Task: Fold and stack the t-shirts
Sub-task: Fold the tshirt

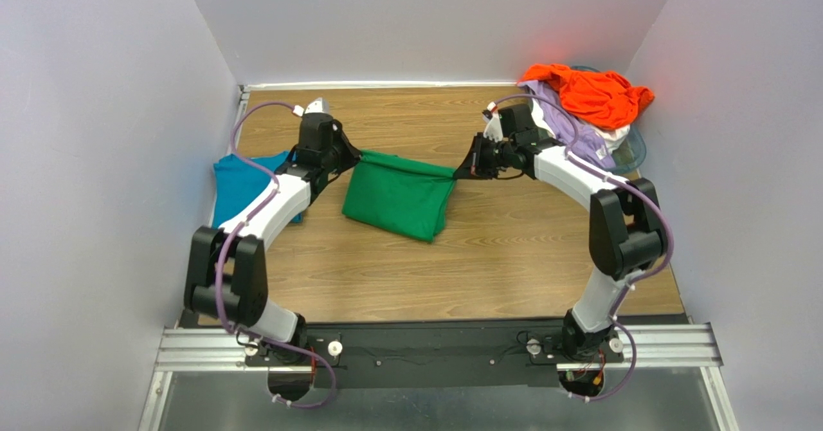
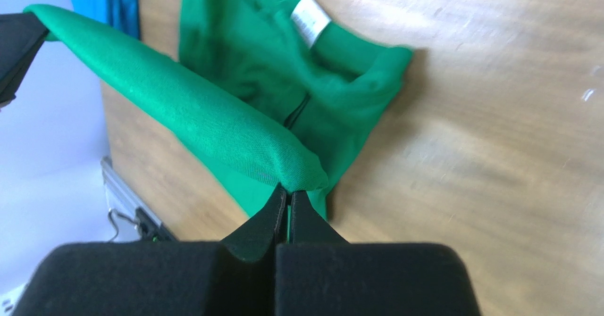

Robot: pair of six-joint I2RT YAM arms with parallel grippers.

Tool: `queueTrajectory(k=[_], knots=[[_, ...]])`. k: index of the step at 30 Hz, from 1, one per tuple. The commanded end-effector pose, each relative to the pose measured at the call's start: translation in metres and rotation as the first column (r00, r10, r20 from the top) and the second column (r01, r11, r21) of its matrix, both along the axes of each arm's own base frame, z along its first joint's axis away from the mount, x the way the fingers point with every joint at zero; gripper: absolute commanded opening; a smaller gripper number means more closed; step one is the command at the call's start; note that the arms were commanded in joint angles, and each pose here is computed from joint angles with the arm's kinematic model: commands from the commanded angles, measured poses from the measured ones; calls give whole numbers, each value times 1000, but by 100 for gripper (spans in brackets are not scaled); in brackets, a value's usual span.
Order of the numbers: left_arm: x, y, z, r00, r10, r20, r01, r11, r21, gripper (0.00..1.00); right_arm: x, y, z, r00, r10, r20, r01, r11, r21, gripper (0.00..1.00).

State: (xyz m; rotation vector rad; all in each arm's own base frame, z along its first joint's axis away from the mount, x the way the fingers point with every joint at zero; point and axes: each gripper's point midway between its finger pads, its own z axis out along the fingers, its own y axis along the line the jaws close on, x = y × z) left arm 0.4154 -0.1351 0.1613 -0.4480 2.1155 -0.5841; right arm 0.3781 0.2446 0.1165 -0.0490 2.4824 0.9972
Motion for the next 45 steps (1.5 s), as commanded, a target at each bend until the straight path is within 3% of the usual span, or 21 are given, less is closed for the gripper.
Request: queueTrajectory(k=[1, 8, 10, 11, 12, 14, 15, 16, 24, 32, 39, 45], knots=[[28, 0, -9, 1000, -9, 23, 9, 1000, 12, 0, 30, -5, -9, 999, -10, 37, 11, 1000, -12, 2], [57, 8, -46, 998, 16, -55, -15, 1000, 15, 0, 62, 13, -42, 996, 82, 22, -82, 997, 9, 9], [62, 12, -53, 997, 31, -67, -30, 999, 18, 3, 71, 17, -42, 995, 96, 37, -97, 995, 16, 18], [63, 13, -54, 996, 32, -78, -30, 999, 18, 13, 78, 21, -38, 993, 104, 51, -106, 994, 28, 32], [65, 14, -53, 997, 30, -75, -29, 999, 16, 33, 79, 23, -36, 992, 111, 53, -113, 993, 38, 33], [66, 12, -50, 997, 10, -73, -10, 1000, 5, 51, 80, 26, -28, 990, 124, 69, -127, 990, 52, 42], [64, 12, -49, 996, 5, -85, -4, 1000, 7, 72, 79, 26, -17, 988, 124, 87, -130, 990, 58, 62], [61, 11, -44, 996, -5, -84, 6, 1000, 9, 97, 77, 26, -11, 987, 132, 96, -138, 988, 64, 99], [27, -4, -10, 995, -92, -30, 90, 995, -43, 98, 18, 31, 27, 985, 150, 88, -159, 982, 105, 100], [-24, -34, -34, 973, -224, -51, 217, 970, -113, 98, -57, 89, 18, 962, 266, 63, -270, 961, 59, 100], [-29, -38, -43, 968, -248, -37, 242, 963, -120, 98, -59, 95, -23, 972, 234, -15, -234, 972, 23, 100], [-38, -41, -84, 952, -281, -119, 265, 955, -133, 98, -57, 84, -66, 975, 210, -65, -214, 975, -63, 100]])
